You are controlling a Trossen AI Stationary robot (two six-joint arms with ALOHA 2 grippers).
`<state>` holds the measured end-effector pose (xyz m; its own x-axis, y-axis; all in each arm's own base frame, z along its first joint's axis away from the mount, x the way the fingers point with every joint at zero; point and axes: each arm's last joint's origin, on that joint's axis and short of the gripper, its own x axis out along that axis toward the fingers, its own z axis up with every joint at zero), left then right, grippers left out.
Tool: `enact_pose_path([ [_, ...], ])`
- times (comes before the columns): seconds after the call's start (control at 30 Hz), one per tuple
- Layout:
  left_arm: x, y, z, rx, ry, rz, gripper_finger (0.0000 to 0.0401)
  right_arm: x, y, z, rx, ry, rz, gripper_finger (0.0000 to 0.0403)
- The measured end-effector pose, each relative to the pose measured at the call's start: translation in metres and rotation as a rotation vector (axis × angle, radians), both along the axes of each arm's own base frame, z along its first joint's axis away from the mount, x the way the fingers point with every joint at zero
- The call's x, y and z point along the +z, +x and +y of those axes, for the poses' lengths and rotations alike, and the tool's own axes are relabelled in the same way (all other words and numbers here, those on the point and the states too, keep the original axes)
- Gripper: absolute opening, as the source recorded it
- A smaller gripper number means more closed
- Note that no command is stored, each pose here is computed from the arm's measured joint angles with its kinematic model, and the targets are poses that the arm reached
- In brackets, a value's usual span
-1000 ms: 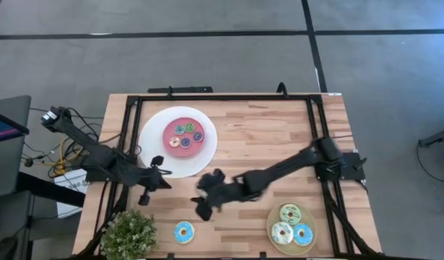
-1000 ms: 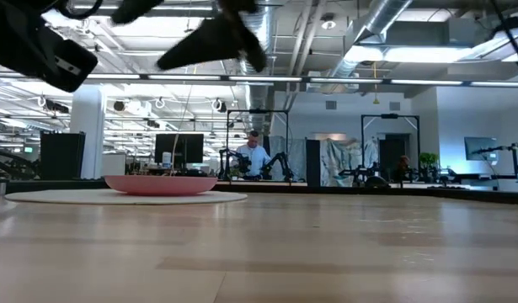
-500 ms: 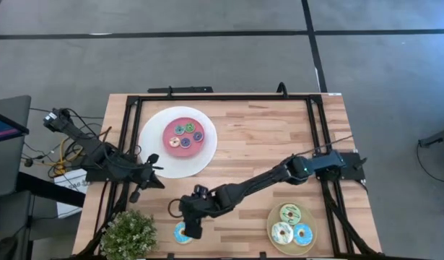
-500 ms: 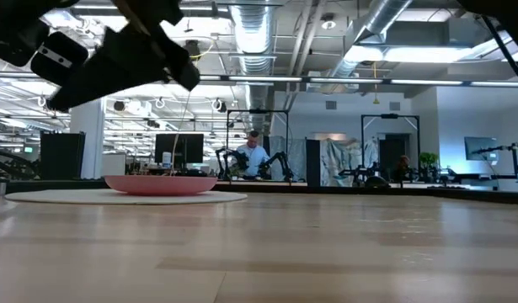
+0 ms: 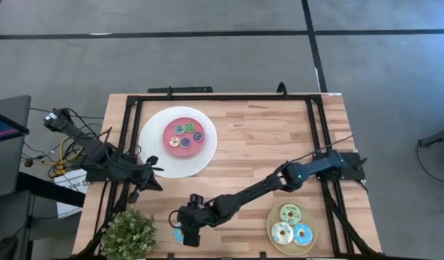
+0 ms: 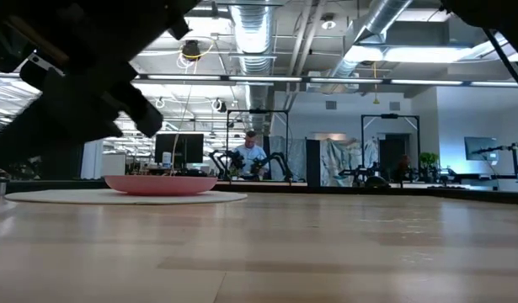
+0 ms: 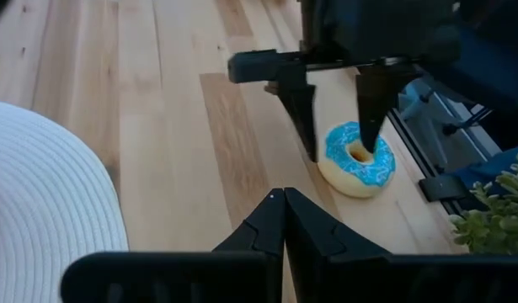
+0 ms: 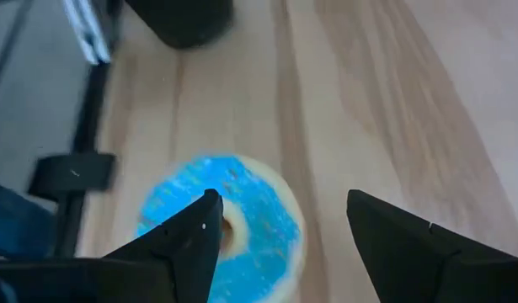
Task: Pick & Place donuts
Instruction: Put the large blue donut on the brown plate
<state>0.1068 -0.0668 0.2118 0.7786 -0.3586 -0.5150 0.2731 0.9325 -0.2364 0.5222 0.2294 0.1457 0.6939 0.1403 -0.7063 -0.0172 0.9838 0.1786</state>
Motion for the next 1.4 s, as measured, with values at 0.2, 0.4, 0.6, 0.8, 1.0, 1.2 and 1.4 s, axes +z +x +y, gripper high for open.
enact_pose_path([
  [0.2, 0.0, 0.0, 0.0, -0.014, -0.01, 0.006, 0.0, -0.002, -0.001, -0.002, 0.029, -0.048, 0.017, 0.0244],
  [0.4, 0.0, 0.0, 0.0, -0.01, -0.015, 0.008, 0.0, -0.003, -0.002, -0.003, 0.094, -0.072, 0.035, 0.0244],
  [0.6, 0.0, 0.0, 0.0, -0.004, -0.023, 0.012, 0.0, -0.004, -0.002, -0.003, 0.098, -0.069, 0.04, 0.0244],
  [0.8, 0.0, 0.0, 0.0, 0.002, -0.032, 0.016, 0.0, -0.004, -0.002, -0.002, 0.107, -0.052, 0.044, 0.0244],
  [1.0, 0.0, 0.0, 0.0, 0.008, -0.041, 0.019, 0.0, -0.011, -0.003, -0.003, 0.104, -0.061, 0.068, 0.0244],
  [1.2, 0.0, 0.0, 0.0, 0.012, -0.048, 0.022, 0.0, -0.026, 0.001, 0.0, 0.077, -0.011, 0.072, 0.0244],
  [1.4, 0.0, 0.0, 0.0, 0.02, -0.062, 0.031, 0.0, -0.03, 0.0, 0.0, 0.029, 0.02, 0.091, 0.0244],
])
